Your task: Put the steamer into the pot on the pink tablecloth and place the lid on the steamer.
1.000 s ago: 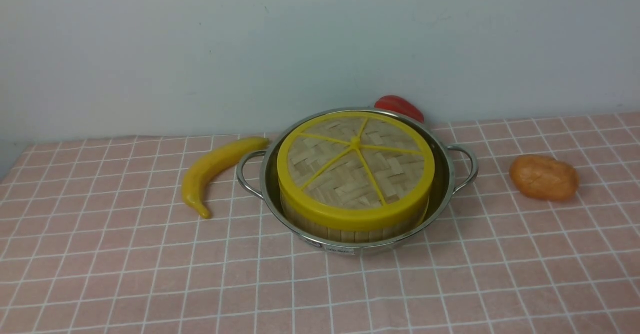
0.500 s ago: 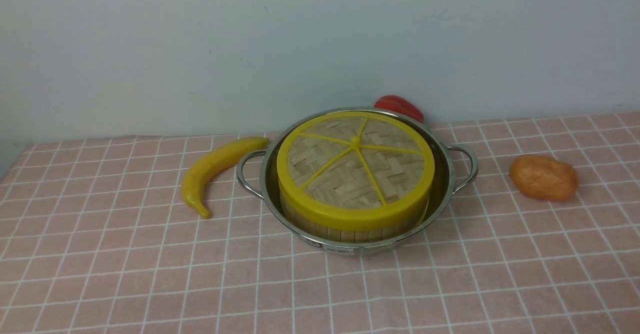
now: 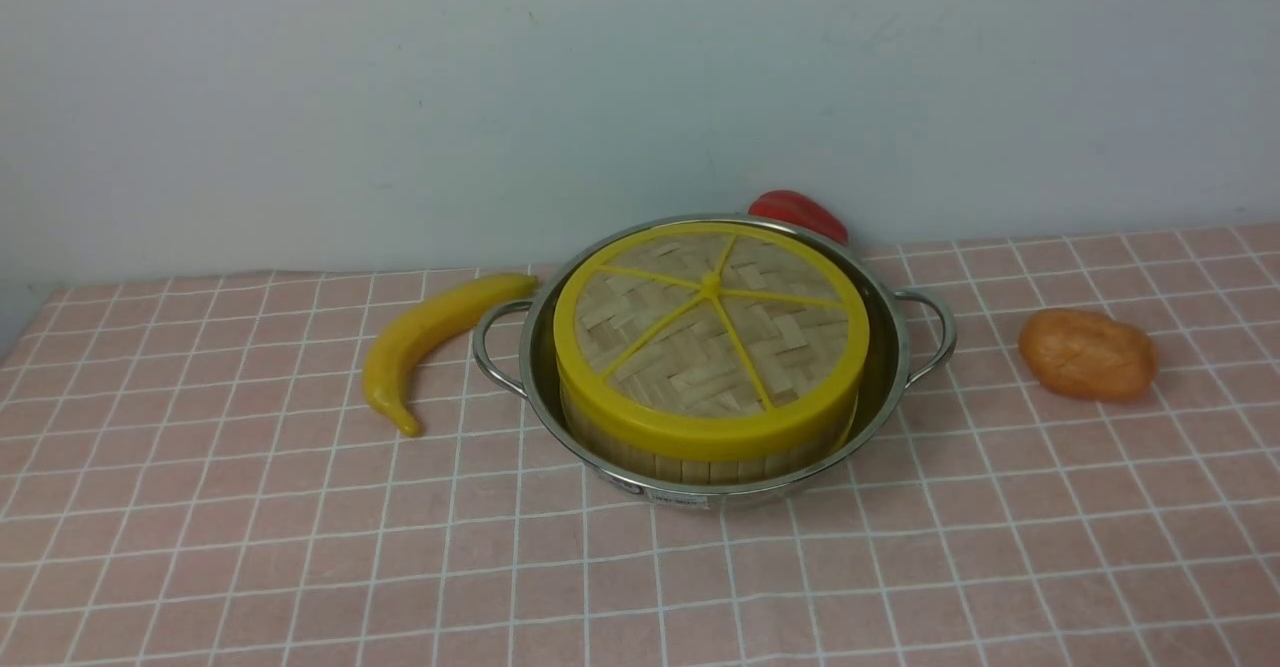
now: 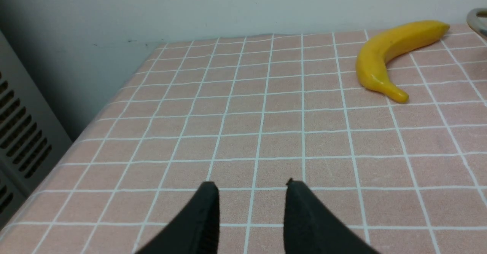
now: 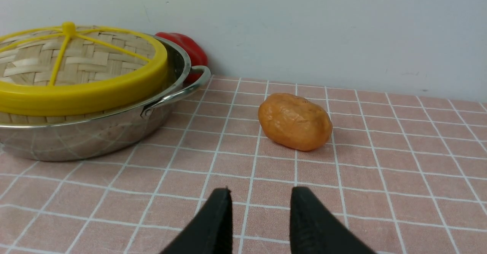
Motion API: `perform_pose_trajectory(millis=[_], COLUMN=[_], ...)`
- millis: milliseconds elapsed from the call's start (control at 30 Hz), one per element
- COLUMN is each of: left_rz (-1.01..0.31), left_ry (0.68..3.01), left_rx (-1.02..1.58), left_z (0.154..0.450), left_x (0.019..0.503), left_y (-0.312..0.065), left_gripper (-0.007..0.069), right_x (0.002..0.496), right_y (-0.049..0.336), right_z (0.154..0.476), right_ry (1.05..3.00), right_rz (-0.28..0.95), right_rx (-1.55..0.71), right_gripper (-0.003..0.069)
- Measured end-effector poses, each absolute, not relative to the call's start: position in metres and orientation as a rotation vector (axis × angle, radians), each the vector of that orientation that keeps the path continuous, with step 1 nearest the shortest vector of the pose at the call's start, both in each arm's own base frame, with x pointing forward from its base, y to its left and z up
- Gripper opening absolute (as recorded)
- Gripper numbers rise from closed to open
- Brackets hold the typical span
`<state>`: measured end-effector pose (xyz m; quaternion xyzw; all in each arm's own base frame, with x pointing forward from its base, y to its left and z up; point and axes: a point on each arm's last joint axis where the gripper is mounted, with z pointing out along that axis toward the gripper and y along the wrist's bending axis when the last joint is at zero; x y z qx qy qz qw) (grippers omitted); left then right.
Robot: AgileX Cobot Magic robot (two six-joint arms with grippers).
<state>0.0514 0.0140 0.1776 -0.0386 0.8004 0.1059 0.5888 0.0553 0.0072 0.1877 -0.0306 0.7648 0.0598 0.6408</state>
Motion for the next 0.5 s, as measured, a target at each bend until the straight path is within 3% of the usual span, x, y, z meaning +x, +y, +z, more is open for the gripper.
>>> perform_pose_trajectory(millis=[500], left_rz=[0.247], left_ry=[1.865], left_rx=[-0.090], left_z=[0.1775], left_x=[0.0514], left_y=[0.0140], left_gripper=[0.0243], right_x=[0.0553], right_y=[0.0072], right_z=[0.1877], right_ry=[1.744], right_rz=[0.136], right_rx=[-0.070], right_gripper=[0.0240])
